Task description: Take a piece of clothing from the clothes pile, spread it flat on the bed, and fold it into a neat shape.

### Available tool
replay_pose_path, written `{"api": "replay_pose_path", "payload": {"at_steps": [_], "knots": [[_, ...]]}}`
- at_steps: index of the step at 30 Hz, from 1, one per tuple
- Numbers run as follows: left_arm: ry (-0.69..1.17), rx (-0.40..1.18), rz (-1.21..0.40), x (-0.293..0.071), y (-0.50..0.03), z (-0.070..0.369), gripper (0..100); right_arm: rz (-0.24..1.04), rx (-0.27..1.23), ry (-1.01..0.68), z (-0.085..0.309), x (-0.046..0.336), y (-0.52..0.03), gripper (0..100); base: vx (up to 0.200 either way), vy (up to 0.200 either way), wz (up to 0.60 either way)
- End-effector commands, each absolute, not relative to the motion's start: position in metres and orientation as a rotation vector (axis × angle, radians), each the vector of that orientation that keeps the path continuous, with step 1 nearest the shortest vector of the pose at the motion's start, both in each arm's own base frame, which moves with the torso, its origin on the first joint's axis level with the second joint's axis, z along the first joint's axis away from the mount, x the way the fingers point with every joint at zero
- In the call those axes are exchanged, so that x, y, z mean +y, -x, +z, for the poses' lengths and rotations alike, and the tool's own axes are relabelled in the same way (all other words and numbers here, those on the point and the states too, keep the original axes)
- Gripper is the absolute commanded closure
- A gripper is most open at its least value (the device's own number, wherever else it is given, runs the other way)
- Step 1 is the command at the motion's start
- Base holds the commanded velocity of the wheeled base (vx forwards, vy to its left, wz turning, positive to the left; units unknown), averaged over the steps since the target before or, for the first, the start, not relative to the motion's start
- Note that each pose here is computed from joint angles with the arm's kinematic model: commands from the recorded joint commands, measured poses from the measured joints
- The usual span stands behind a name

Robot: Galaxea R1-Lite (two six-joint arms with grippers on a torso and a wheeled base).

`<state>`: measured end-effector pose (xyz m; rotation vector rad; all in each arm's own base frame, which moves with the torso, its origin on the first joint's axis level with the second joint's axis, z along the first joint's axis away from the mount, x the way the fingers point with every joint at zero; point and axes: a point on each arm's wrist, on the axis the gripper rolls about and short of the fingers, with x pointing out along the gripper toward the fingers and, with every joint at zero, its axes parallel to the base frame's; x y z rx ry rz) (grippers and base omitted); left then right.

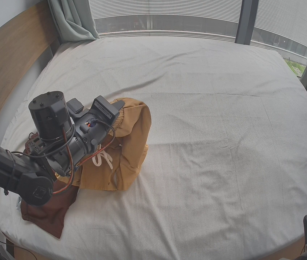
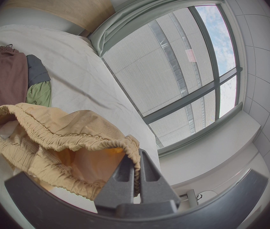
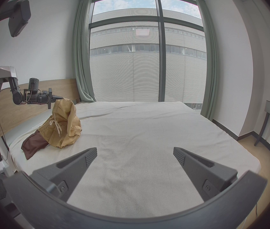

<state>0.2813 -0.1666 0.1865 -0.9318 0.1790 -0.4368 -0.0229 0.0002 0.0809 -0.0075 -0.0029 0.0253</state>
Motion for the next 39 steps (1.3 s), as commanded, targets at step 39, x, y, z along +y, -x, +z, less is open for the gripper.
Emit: {"api": "replay_pose_path", "payload": {"at_steps": [39], "knots": [[0.966, 0.296, -0.679, -0.274, -0.255, 0.187, 100, 0.026, -0.002, 0.008, 0.076, 0.000, 0.023, 0, 0.000, 0.000, 0.00]]}}
